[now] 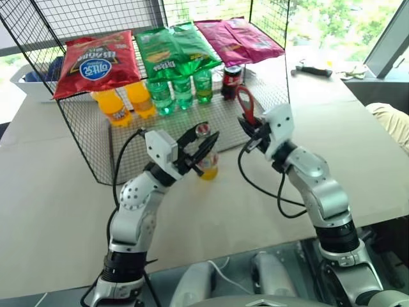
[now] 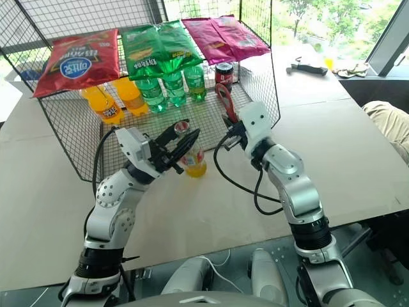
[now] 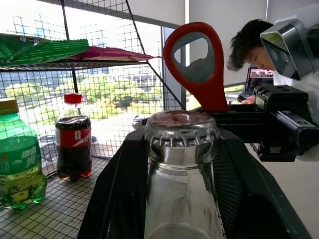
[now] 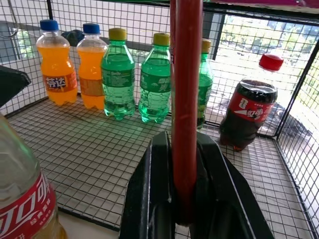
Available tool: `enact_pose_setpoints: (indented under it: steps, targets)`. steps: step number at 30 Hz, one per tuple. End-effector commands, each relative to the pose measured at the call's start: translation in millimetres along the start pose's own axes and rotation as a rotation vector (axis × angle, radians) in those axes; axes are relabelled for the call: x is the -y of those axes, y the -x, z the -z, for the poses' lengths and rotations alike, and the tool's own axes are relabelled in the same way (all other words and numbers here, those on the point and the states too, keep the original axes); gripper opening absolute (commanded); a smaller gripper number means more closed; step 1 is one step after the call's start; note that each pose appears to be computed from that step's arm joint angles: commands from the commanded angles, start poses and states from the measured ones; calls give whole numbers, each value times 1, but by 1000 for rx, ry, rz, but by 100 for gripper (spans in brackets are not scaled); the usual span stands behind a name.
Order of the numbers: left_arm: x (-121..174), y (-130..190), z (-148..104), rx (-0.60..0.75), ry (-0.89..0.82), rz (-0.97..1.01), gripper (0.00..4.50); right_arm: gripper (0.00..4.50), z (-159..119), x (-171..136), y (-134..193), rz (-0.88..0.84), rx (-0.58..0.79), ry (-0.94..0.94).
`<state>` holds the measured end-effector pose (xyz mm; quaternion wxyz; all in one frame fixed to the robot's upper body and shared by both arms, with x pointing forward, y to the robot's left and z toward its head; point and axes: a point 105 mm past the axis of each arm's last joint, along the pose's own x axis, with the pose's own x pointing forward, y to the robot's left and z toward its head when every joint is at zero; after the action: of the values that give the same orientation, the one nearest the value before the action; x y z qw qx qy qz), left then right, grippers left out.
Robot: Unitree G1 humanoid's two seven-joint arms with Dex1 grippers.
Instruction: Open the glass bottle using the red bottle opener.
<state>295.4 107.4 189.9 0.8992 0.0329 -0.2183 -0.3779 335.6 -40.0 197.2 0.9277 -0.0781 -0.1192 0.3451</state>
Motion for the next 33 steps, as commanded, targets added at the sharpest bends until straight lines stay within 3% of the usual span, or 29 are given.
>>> enact_pose_setpoints:
  steps: [1, 10, 12, 13, 15, 33]
  targets:
    - [-2, 9, 17, -105, -15, -9, 124, 0, -14, -11, -4, -56, 54, 91]
    - [-4, 10, 22, -129, -9, -22, 124, 0, -14, -17, -7, -82, 67, 126]
    - [-4, 10, 21, -118, -3, -27, 223, 0, -14, -17, -7, -81, 66, 126]
    - [-4, 10, 20, -111, 0, -29, 240, 0, -14, -17, -7, -81, 65, 127]
    - [-6, 9, 17, -89, 13, -49, 328, 0, -13, -17, -6, -79, 63, 127]
    - [-7, 5, -3, -1, 28, -48, 328, 0, -7, -17, -5, -82, 45, 122]
